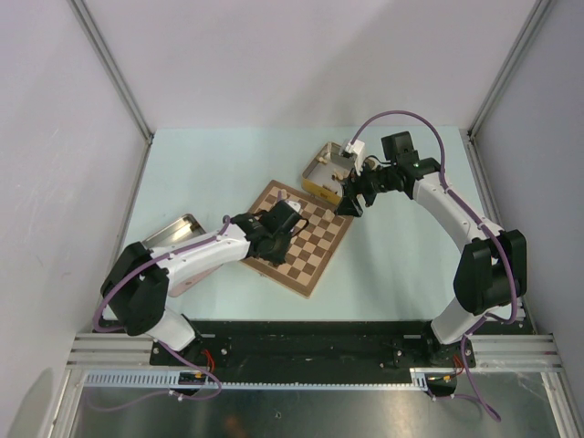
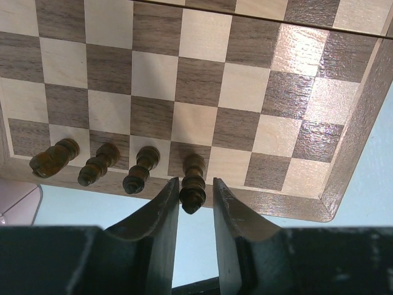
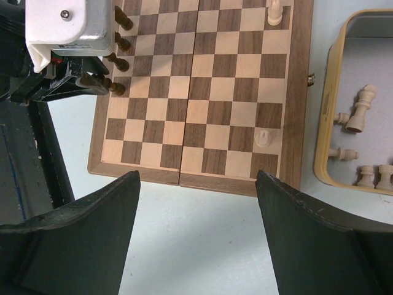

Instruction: Set up the chess pieces on the board

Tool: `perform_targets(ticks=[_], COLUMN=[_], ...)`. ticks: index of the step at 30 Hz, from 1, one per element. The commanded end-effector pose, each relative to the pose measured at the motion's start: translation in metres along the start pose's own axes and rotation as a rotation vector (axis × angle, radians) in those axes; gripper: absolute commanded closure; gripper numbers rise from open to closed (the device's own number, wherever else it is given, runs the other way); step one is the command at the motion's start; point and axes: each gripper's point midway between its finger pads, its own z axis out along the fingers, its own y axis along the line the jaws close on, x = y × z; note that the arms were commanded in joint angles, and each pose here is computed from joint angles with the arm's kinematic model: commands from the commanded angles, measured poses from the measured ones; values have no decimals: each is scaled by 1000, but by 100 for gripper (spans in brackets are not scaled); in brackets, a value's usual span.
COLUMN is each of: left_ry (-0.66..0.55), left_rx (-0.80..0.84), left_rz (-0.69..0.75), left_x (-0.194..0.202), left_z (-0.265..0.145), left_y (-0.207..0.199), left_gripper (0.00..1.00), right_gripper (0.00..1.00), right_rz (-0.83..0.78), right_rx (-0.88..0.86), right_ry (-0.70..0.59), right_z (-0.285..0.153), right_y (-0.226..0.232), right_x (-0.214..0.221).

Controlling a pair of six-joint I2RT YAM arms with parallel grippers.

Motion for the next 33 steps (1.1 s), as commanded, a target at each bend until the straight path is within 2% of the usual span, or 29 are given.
perform_targets(ticks=[1,8,23,33], left_ry=[-52,-70,-45,-43], left_rx=[19,17,-10,-20], left_rz=[-36,-41,-32,-31], left_x=[-11,-15,-8,-7], left_z=[-9,-12,-6,-7], left_y=[-1,1,5,7], left_gripper=[67,65,80,80], right_gripper=[19,19,19,19], right_rz=[-18,-21,-19,-20], right_rx=[-4,-4,-5,-5], right_ry=[2,0,2,1], right_z=[2,2,2,2], right_y=[0,1,1,1], right_x=[1,0,1,0])
